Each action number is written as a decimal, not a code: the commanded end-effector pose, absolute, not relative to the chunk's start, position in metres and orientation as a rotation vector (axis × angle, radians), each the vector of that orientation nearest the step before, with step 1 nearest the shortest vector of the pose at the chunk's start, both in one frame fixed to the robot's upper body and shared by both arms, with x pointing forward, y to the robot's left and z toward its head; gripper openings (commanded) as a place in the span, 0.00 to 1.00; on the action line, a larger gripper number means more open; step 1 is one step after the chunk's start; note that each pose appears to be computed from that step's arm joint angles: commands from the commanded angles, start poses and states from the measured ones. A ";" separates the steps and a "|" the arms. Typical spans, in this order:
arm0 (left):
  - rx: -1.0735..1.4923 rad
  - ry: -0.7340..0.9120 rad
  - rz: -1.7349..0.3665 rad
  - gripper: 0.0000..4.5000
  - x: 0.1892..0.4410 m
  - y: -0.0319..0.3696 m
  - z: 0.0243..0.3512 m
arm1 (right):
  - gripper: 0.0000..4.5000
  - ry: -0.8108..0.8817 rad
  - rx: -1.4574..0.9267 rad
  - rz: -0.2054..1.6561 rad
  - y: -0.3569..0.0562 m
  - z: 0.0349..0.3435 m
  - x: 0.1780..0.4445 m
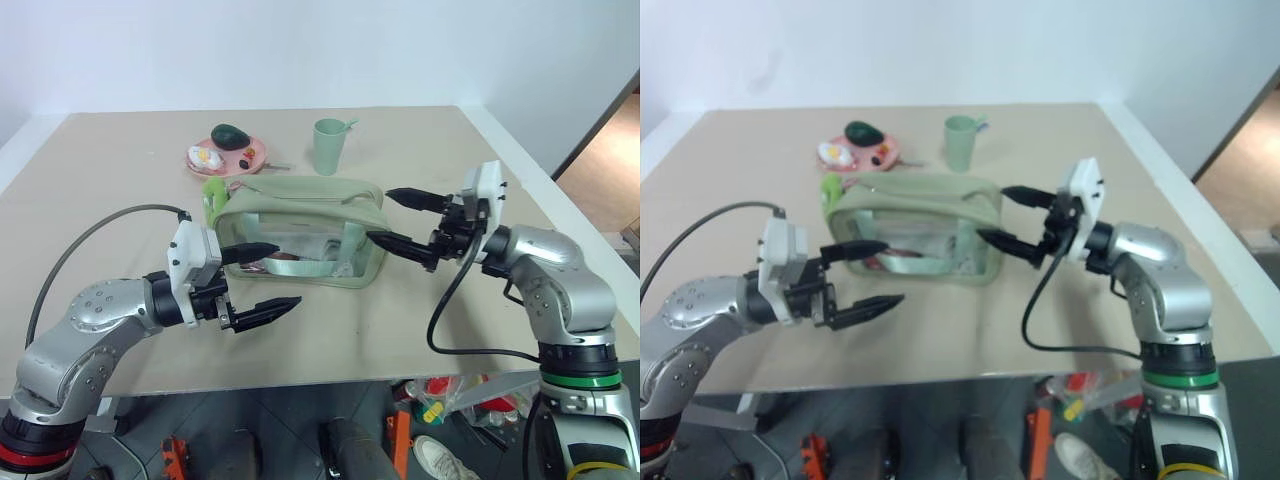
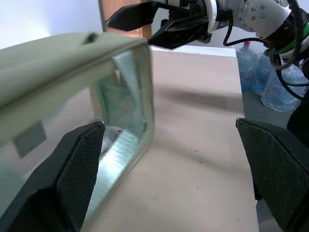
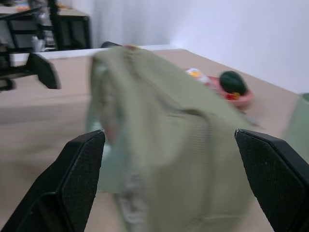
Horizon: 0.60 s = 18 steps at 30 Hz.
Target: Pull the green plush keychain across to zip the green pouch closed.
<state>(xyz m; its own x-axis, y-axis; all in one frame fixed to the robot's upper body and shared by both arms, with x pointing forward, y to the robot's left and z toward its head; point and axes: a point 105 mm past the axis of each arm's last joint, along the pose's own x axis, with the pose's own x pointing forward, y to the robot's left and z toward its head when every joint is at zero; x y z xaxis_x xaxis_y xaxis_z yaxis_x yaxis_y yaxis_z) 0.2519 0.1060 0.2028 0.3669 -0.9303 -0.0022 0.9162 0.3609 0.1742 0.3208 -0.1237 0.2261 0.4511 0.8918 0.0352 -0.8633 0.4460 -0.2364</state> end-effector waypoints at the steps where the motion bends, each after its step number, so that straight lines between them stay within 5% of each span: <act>1: 0.186 -0.121 -1.199 1.00 0.250 0.106 0.207 | 0.99 -0.200 -0.218 1.073 -0.122 0.232 0.319; 7: 0.190 -0.114 -1.184 1.00 0.252 0.107 0.205 | 0.99 -0.154 -0.211 1.041 -0.135 0.222 0.326; 18: 0.197 -0.112 -1.102 1.00 0.260 0.120 0.205 | 0.11 -0.172 -0.190 1.052 -0.135 0.216 0.330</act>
